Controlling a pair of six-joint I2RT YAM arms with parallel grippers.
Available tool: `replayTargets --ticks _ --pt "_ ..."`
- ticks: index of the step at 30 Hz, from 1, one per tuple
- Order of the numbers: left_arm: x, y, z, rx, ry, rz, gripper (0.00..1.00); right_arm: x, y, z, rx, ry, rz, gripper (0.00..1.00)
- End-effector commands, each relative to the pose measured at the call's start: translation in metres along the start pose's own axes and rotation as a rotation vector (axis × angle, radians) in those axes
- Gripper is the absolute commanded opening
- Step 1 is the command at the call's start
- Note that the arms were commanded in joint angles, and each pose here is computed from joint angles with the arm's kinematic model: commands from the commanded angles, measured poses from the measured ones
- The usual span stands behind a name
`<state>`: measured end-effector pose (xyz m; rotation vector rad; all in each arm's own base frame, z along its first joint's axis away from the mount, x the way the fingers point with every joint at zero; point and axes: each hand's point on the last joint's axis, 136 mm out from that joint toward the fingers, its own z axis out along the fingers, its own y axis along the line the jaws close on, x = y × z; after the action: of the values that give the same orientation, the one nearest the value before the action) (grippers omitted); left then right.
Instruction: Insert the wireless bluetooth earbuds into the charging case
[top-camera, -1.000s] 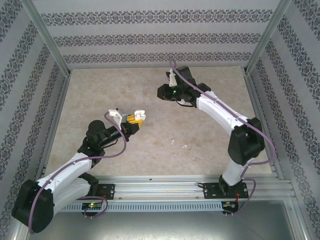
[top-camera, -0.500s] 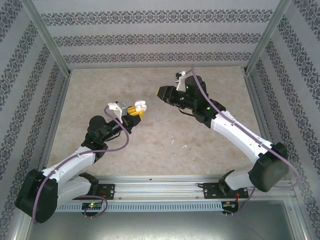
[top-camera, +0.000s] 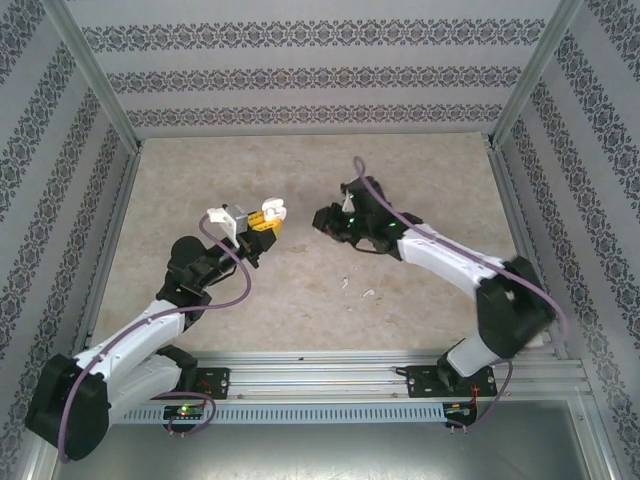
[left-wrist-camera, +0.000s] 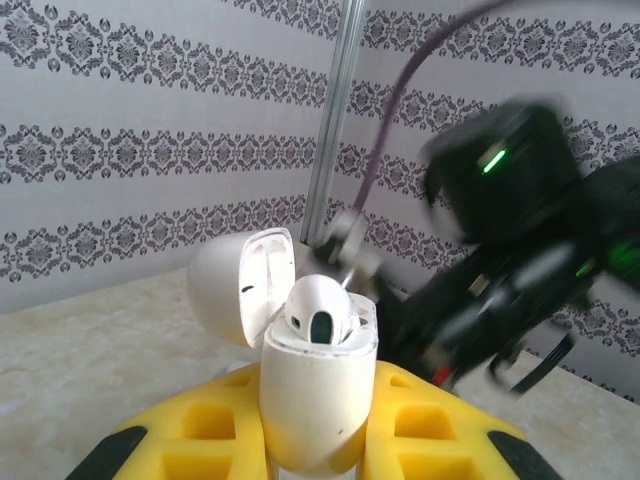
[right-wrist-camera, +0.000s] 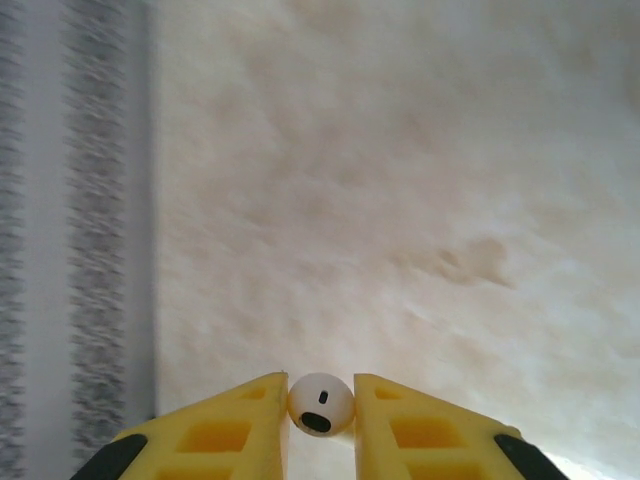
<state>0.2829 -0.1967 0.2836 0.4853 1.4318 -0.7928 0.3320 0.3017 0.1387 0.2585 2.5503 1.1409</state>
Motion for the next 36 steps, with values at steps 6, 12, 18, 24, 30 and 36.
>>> replayTargets --ticks 6,12,18,24,30,36 --pt "0.018 0.0 -0.016 -0.031 0.063 -0.009 0.0 0.05 -0.089 0.065 0.215 0.2 0.058 0.21" --pt "0.024 0.0 -0.021 -0.041 0.087 -0.006 0.0 0.053 -0.094 0.062 0.258 0.222 0.043 0.37" --pt "0.023 -0.001 -0.02 -0.035 0.086 -0.006 0.0 0.036 -0.069 0.029 0.232 0.166 0.005 0.46" --pt "0.011 -0.003 -0.015 -0.019 0.065 0.011 0.0 0.012 0.003 -0.031 0.044 0.019 -0.051 0.53" --pt "-0.004 -0.004 -0.003 0.004 0.023 0.021 0.0 0.004 0.077 -0.089 -0.192 -0.117 -0.064 0.64" --pt "-0.018 -0.007 0.006 0.041 -0.02 0.014 0.0 0.008 0.107 -0.102 -0.364 -0.112 0.03 0.68"
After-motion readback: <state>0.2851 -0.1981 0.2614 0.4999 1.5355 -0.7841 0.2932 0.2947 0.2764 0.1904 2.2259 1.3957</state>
